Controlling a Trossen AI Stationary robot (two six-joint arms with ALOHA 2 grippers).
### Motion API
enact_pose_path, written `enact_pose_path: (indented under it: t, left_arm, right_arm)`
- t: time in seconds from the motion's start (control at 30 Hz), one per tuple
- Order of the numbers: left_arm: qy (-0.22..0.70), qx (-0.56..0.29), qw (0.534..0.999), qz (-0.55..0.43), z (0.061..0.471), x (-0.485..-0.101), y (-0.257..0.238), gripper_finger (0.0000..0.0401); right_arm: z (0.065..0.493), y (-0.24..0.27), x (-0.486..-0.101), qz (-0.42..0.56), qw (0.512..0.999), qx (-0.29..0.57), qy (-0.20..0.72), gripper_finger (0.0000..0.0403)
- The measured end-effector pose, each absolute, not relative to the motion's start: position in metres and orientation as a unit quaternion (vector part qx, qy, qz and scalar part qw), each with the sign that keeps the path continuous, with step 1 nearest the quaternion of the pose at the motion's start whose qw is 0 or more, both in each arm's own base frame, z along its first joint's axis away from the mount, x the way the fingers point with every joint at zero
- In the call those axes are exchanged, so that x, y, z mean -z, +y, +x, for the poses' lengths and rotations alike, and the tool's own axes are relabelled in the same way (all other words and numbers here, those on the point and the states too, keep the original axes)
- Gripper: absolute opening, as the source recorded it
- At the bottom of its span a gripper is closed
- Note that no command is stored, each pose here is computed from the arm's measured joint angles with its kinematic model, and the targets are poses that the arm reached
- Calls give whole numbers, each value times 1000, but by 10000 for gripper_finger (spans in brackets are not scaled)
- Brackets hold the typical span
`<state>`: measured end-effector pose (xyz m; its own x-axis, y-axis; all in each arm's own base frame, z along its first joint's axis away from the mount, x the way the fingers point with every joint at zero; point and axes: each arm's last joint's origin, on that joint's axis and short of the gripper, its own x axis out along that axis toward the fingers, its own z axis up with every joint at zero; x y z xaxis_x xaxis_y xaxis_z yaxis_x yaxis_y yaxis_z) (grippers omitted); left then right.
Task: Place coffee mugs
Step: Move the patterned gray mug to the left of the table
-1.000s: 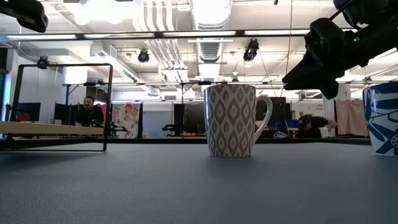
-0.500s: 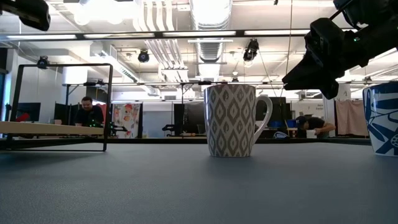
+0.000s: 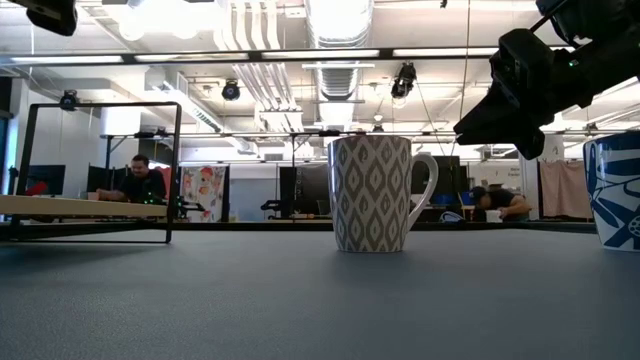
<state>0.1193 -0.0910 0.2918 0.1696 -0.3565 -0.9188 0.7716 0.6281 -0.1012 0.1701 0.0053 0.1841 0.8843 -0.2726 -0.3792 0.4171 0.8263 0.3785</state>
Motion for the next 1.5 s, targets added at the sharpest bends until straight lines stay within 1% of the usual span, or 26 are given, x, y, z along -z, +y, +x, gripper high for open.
enact_pose_path:
  t: [0.13, 0.3, 0.53, 0.67, 0.8, 0.93, 1.03, 1.13, 1.27, 1.37, 1.5]
  left_arm:
    - [512, 376, 748, 193, 117, -299, -89, 38]
    - [505, 345, 768, 191, 118, -307, -88, 38]
    - [488, 207, 830, 173, 126, -318, -85, 36]
    - [442, 178, 863, 167, 132, -328, -88, 36]
    - [386, 148, 896, 160, 136, -349, -88, 35]
    - [331, 81, 931, 133, 140, -366, -86, 35]
    - [295, 36, 949, 110, 145, -372, -86, 35]
    - [280, 26, 955, 94, 150, -370, -89, 35]
    - [279, 22, 957, 79, 158, -365, -95, 35]
    - [265, 22, 962, 63, 166, -366, -101, 35]
    - [245, 20, 969, 32, 178, -366, -109, 36]
  right_arm:
    - [170, 5, -184, 231, 943, 183, 156, 107]
    - [170, 5, -184, 231, 943, 183, 156, 107]
    - [170, 5, -184, 231, 943, 183, 156, 107]
    - [170, 5, -184, 231, 943, 183, 156, 107]
    - [170, 5, -184, 231, 943, 183, 156, 107]
    - [170, 5, -184, 231, 943, 183, 156, 107]
    - [170, 5, -184, 231, 943, 183, 156, 107]
    - [170, 5, -184, 232, 942, 188, 153, 107]
    - [170, 3, -187, 227, 939, 222, 130, 107]
    - [171, 3, -188, 262, 932, 223, 117, 107]
    - [171, 2, -188, 274, 928, 226, 110, 107]
